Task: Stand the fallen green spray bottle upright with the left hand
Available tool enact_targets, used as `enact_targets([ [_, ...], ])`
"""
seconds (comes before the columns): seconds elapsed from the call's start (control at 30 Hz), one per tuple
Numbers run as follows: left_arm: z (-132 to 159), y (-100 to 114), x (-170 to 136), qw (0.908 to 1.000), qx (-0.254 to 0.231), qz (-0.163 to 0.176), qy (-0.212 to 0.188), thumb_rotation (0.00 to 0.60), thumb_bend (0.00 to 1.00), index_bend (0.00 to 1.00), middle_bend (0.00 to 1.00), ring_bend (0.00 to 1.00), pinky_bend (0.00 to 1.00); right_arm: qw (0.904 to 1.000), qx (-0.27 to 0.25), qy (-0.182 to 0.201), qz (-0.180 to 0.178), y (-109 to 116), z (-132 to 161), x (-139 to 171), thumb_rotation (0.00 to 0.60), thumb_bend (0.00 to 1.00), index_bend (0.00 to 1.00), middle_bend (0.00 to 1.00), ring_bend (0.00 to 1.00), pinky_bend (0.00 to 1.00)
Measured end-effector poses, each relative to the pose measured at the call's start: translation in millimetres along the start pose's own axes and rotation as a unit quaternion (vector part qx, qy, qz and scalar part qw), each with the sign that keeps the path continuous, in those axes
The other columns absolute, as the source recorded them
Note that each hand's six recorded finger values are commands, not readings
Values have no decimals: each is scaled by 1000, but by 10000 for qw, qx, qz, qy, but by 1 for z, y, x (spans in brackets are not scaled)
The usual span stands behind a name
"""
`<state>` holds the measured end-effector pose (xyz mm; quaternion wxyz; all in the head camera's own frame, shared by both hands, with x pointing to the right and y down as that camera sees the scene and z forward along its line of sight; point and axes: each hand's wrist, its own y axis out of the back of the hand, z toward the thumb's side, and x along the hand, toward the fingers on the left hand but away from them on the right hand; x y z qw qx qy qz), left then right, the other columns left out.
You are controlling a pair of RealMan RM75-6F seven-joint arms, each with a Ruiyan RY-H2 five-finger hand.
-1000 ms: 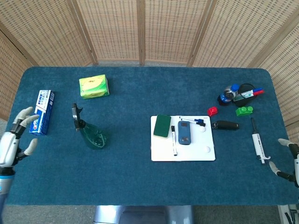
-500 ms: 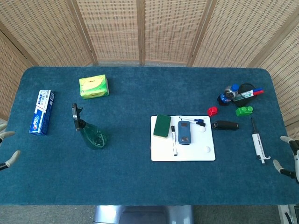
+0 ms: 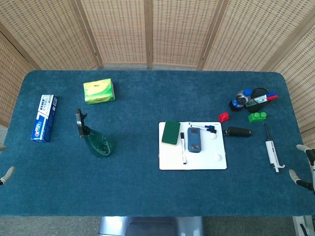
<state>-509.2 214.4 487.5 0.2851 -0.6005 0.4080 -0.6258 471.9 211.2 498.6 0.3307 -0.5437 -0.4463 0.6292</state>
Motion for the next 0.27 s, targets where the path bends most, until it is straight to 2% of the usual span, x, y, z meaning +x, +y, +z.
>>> enact_targets([
  [0.27, 3, -4, 2, 10000, -24, -58, 1, 302, 369, 223, 143, 27, 186, 10000, -18, 8, 45, -3, 0, 0, 600, 306, 240, 297, 4, 61],
])
